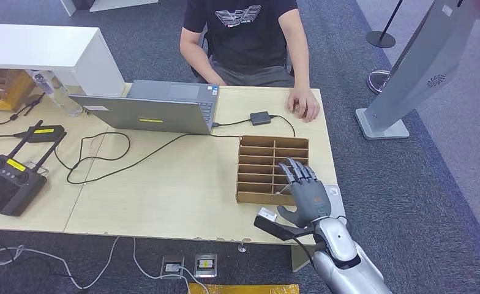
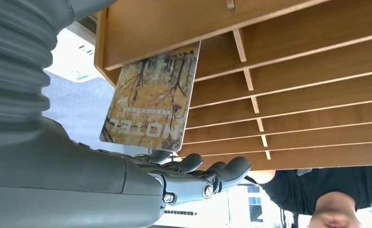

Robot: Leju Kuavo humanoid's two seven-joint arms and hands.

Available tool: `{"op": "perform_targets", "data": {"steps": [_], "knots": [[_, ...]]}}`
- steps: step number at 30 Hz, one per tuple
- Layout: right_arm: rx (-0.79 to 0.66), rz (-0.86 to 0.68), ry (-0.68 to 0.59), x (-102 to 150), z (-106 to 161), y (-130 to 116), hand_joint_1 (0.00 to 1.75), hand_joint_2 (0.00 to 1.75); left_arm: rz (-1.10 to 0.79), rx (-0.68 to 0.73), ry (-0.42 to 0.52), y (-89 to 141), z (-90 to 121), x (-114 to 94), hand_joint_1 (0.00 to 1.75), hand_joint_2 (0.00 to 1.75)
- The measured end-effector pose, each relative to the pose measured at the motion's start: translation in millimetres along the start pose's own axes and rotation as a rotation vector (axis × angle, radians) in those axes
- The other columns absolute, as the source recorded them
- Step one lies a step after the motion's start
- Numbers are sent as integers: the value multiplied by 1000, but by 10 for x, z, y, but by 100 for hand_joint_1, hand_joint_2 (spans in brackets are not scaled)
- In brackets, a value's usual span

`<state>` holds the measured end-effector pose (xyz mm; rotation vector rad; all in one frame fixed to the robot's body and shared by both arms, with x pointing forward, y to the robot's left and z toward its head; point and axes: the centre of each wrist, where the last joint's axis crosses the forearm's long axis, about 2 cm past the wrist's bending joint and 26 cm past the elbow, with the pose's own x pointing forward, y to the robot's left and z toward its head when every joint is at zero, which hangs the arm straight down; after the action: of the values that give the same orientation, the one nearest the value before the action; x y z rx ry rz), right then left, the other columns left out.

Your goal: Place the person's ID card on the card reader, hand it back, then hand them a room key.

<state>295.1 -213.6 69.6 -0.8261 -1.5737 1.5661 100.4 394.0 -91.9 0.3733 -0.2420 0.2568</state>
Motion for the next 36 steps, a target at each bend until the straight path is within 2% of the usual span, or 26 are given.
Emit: {"op": "perform_targets", "data": {"steps": [14, 23, 36], "knots": [[-42, -5, -1, 7, -69, -131, 0, 175, 4, 6, 1, -3, 1, -1, 0, 0], [-88, -20, -8, 48, -151, -461, 0, 175, 9, 5, 3, -6, 2, -1, 0, 0], [-24, -22, -4, 60, -143, -489, 0, 175, 12, 0, 6, -38, 9, -7, 0, 0]]}}
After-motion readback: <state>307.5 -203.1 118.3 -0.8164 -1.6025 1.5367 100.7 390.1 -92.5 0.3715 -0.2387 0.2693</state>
